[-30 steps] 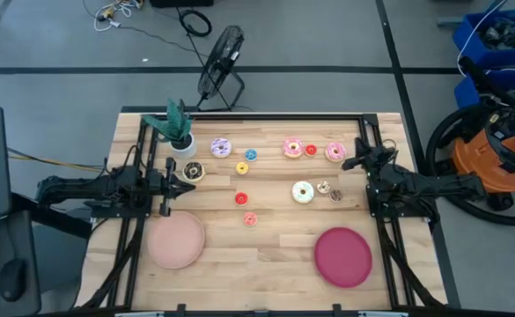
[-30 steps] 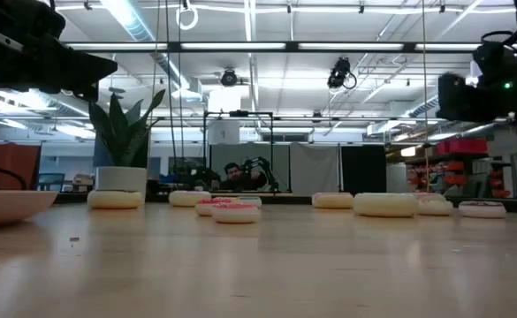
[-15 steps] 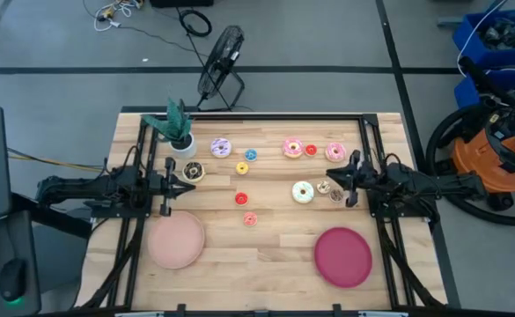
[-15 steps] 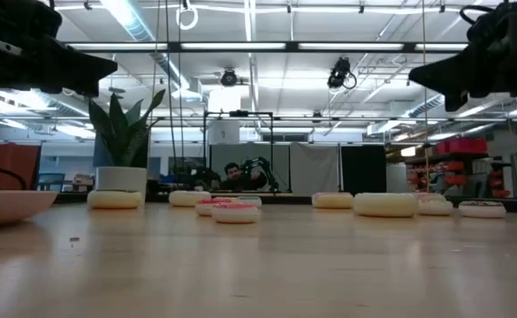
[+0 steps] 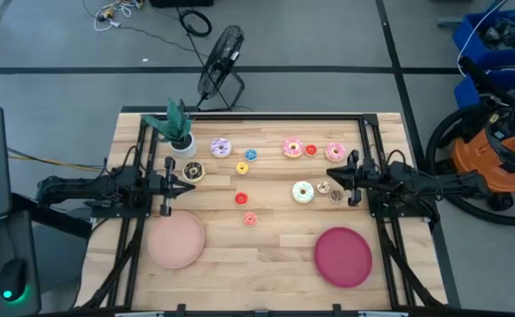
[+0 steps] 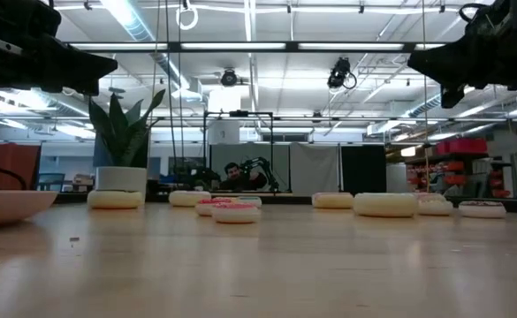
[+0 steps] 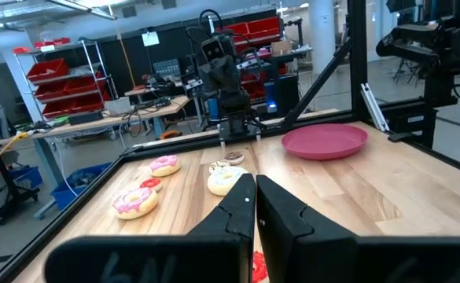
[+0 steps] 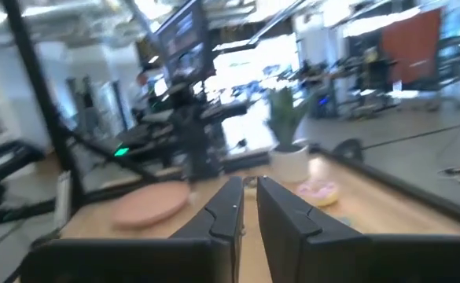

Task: Pick & Place donuts
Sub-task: Put the big white donut on the dark pink plate

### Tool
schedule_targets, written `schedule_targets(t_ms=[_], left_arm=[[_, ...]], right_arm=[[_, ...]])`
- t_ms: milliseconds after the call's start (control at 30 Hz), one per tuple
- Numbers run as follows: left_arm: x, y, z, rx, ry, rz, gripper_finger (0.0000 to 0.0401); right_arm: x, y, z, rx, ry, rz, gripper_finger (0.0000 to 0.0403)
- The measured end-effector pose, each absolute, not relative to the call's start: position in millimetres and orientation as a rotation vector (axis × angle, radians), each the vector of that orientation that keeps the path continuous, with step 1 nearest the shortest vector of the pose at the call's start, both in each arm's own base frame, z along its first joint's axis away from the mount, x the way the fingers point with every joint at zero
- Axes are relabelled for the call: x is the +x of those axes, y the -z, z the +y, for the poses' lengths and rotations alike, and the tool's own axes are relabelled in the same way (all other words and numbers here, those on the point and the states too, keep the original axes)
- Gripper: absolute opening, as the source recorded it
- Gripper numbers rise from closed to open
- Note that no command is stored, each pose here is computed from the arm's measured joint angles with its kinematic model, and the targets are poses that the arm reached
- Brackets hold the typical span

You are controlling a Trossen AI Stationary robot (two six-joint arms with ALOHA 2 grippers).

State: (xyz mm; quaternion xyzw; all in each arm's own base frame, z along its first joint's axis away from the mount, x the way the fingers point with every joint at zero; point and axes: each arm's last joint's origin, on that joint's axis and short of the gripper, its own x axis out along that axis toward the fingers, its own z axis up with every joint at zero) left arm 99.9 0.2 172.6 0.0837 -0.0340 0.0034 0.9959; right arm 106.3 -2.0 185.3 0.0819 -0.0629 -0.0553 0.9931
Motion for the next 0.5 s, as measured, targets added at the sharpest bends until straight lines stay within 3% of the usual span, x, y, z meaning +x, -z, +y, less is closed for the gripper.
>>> schedule_targets(t_ms=[333, 500], left_arm=[[99.7, -174.3, 0.2, 0.168, -0.008, -0.086, 0.0018], [99.7, -174.4, 0.2, 0.168, -0.008, -0.087, 0.0018]], right_arm=[[133.0, -208.6, -1.5, 0.106, 0.133, 0.192, 0.0054], [153.2, -205.7, -1.2, 0.092, 0.143, 0.361, 0.0103]])
